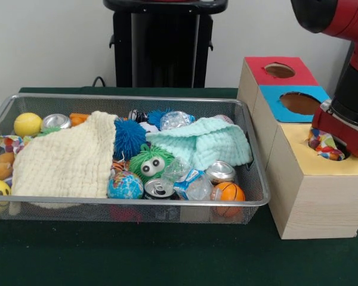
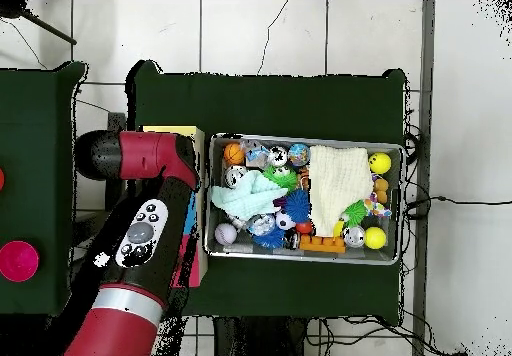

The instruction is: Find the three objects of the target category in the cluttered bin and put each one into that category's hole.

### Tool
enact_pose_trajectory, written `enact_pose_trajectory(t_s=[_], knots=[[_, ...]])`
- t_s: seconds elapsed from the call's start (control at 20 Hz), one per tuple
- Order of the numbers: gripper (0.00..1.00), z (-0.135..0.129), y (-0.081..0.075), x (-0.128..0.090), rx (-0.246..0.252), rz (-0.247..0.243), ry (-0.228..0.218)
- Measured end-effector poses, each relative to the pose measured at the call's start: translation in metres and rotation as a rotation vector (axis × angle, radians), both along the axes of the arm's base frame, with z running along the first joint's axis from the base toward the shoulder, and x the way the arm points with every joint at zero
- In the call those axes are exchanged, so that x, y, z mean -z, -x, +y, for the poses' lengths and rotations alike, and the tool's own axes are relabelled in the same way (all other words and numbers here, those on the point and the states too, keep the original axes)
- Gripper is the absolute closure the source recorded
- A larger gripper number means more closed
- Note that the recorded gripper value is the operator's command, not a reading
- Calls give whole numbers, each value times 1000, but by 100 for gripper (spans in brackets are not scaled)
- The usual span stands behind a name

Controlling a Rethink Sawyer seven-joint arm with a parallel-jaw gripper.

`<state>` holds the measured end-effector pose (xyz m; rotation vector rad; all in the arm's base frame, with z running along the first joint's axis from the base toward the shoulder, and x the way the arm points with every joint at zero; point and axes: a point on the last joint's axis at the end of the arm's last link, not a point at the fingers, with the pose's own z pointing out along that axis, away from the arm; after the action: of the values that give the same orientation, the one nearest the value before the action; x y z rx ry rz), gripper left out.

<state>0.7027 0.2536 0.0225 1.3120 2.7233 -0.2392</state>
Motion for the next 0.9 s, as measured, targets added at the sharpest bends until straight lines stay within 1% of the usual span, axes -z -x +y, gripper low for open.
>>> enact_pose_trajectory(t_s=[0.45,0.5,0.9], knots=[[0,0,0,0,16,0,-10],[100,0,-1,0,17,-1,-11],[100,0,-1,0,23,-1,-16]])
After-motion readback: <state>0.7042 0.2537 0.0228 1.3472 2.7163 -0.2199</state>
